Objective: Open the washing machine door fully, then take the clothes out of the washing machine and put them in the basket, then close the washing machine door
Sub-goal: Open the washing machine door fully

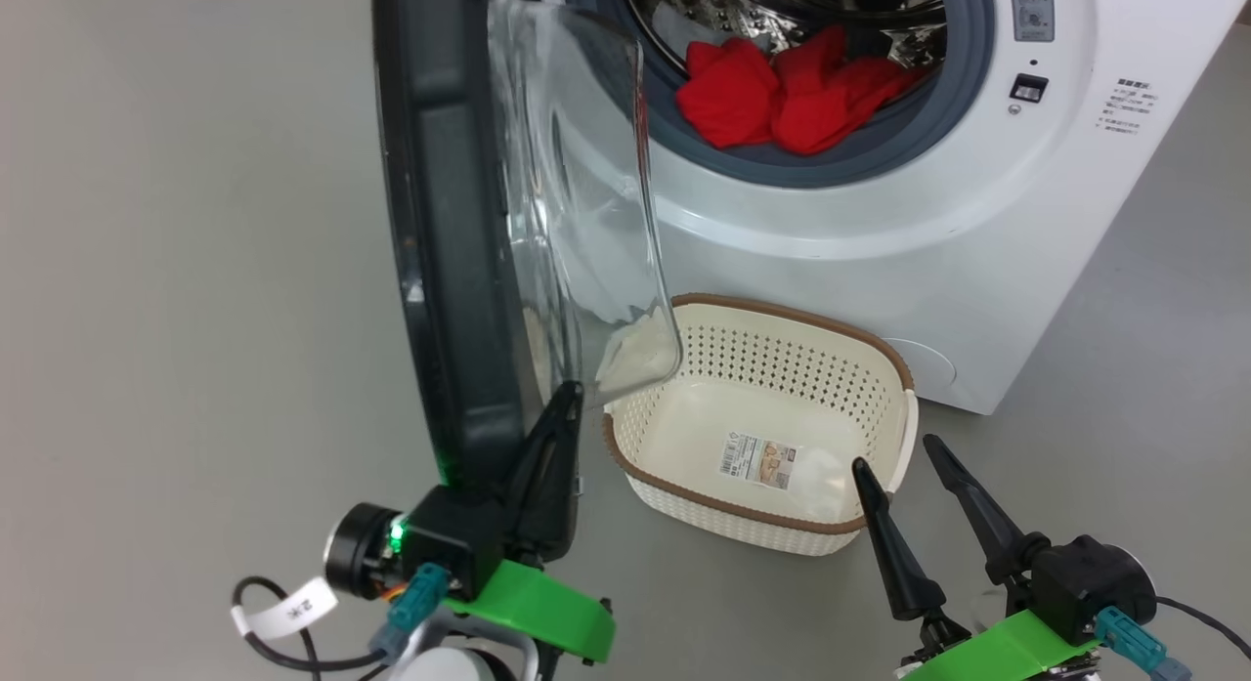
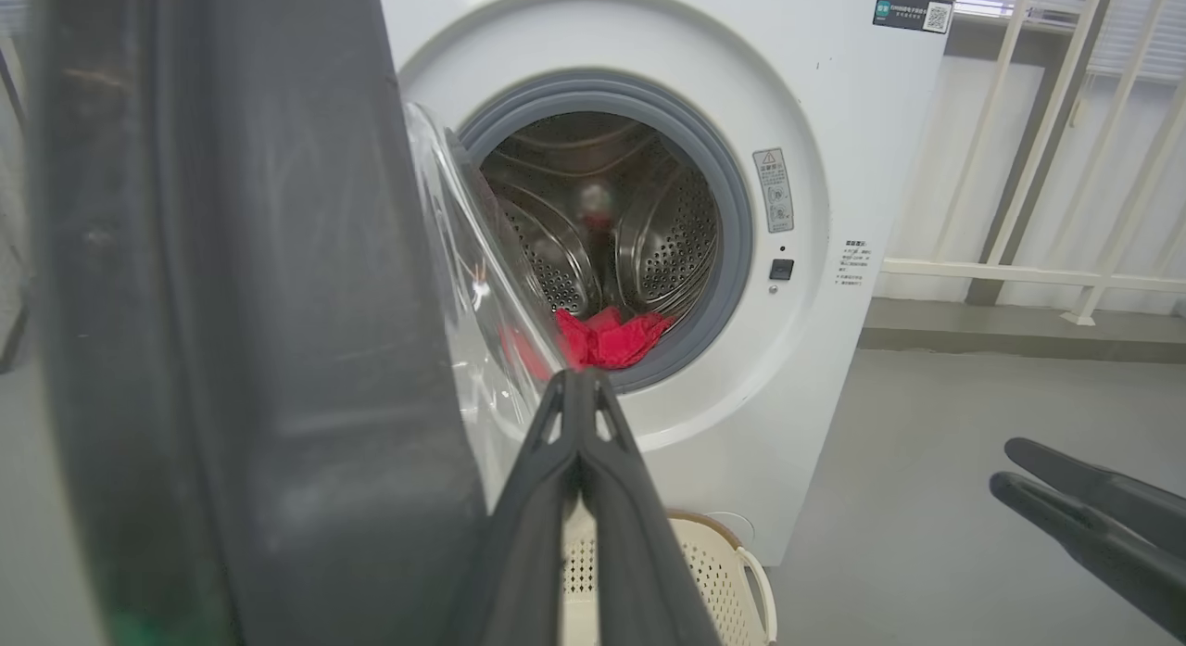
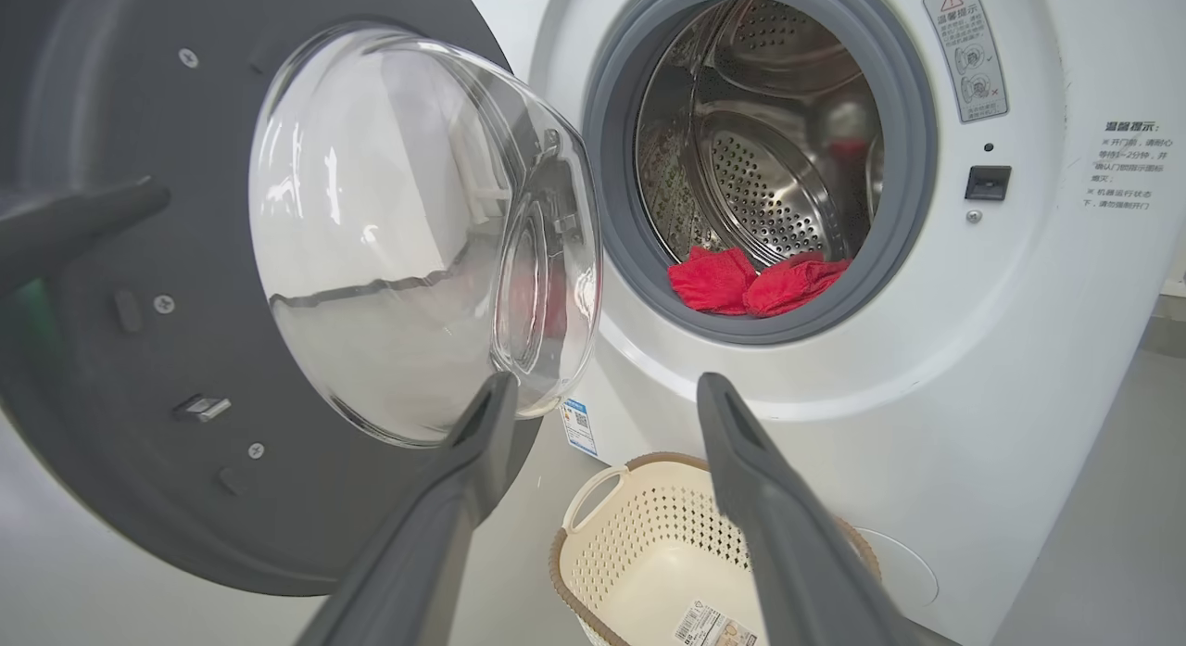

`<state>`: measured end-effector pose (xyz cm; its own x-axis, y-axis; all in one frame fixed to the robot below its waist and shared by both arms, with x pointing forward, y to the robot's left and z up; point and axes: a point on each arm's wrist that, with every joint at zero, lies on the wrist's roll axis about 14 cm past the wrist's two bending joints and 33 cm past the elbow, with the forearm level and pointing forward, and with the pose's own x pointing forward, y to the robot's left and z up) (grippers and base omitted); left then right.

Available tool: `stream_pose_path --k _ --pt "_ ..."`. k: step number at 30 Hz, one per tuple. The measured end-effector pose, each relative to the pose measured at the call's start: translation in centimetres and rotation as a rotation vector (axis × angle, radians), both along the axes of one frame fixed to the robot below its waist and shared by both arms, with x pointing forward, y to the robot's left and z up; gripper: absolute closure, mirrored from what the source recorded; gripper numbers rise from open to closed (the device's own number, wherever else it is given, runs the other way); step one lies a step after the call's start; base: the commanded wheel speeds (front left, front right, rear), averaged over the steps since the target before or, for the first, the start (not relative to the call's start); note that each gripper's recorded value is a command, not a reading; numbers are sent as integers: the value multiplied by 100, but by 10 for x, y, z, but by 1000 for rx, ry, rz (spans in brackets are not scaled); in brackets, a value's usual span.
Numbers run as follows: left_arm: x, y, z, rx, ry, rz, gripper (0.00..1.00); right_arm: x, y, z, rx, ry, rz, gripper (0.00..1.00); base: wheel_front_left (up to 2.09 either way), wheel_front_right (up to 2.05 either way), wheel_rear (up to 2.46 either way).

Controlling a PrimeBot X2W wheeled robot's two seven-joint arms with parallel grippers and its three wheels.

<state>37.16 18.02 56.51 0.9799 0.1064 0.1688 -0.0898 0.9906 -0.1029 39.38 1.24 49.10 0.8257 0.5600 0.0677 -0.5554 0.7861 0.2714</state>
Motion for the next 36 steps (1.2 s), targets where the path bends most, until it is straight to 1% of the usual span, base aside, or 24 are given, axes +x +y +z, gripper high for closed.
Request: stream_pose_path --k 8,27,36 --pt "-15 37 -4 -6 11 123 100 -1 12 0 2 0 36 0 0 0 0" --pt "-32 96 -14 -1 42 306 100 0 23 -12 -12 23 70 0 0 0 0" --pt "-38 121 -22 18 63 386 100 2 25 -19 -23 33 77 0 0 0 0"
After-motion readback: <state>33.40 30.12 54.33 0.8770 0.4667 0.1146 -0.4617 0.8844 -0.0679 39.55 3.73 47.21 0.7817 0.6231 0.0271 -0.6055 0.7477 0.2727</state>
